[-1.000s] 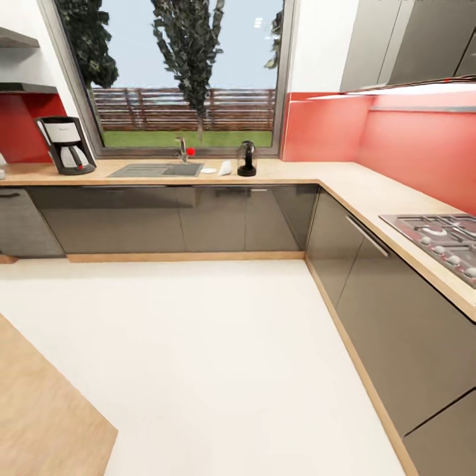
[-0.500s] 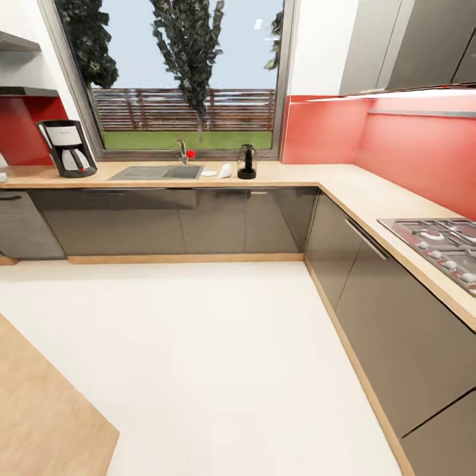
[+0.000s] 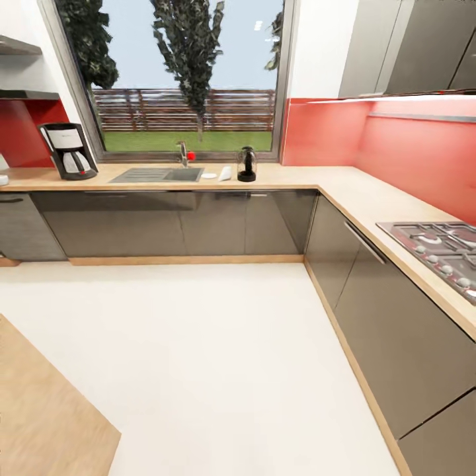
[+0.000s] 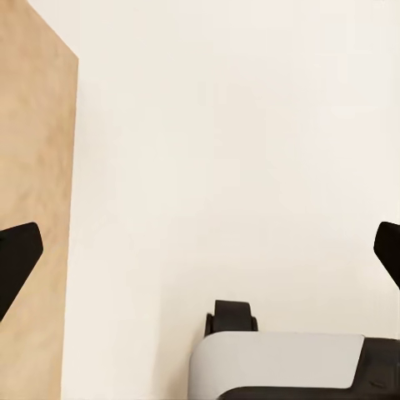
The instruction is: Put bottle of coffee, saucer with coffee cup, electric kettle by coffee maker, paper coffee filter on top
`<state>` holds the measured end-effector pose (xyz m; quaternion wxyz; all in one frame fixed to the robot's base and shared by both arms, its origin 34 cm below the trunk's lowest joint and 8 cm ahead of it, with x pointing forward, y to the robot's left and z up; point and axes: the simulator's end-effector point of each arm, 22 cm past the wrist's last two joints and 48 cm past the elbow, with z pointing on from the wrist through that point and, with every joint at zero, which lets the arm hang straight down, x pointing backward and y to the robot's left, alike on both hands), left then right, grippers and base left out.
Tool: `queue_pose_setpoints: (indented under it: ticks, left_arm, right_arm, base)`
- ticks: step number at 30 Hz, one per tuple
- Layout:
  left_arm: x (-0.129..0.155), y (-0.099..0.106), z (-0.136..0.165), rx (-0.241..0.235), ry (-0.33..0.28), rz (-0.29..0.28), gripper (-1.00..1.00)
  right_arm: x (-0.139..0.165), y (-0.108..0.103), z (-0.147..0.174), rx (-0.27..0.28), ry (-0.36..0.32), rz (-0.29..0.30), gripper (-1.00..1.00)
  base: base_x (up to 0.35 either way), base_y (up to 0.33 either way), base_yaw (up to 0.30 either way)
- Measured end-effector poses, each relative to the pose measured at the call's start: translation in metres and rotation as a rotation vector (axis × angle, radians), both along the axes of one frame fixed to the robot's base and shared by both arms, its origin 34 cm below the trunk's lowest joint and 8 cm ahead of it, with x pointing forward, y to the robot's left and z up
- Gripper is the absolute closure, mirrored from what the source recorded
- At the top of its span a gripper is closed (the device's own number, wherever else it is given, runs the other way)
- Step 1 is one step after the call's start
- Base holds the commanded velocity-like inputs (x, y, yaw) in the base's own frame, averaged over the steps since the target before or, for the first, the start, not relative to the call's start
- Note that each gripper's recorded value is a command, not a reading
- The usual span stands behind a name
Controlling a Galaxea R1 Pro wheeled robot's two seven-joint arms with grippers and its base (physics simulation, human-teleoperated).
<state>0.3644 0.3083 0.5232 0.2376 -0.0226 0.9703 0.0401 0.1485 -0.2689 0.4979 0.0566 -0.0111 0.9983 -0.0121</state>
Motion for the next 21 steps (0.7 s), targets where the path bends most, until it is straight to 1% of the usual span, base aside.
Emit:
queue_pose_setpoints:
  ticks: [4,21]
  left_arm:
    - [0.000,0.000,0.006,-0.001,0.000,0.000,-1.00]
    - [-0.002,0.000,0.029,-0.001,0.001,0.000,-1.00]
  right_arm:
    - [0.009,-0.002,0.006,-0.004,-0.020,0.001,-1.00]
    - [0.009,-0.002,0.029,-0.004,-0.023,0.000,-1.00]
  base:
    - [0.000,0.000,0.000]
    - [0.000,0.000,0.000]
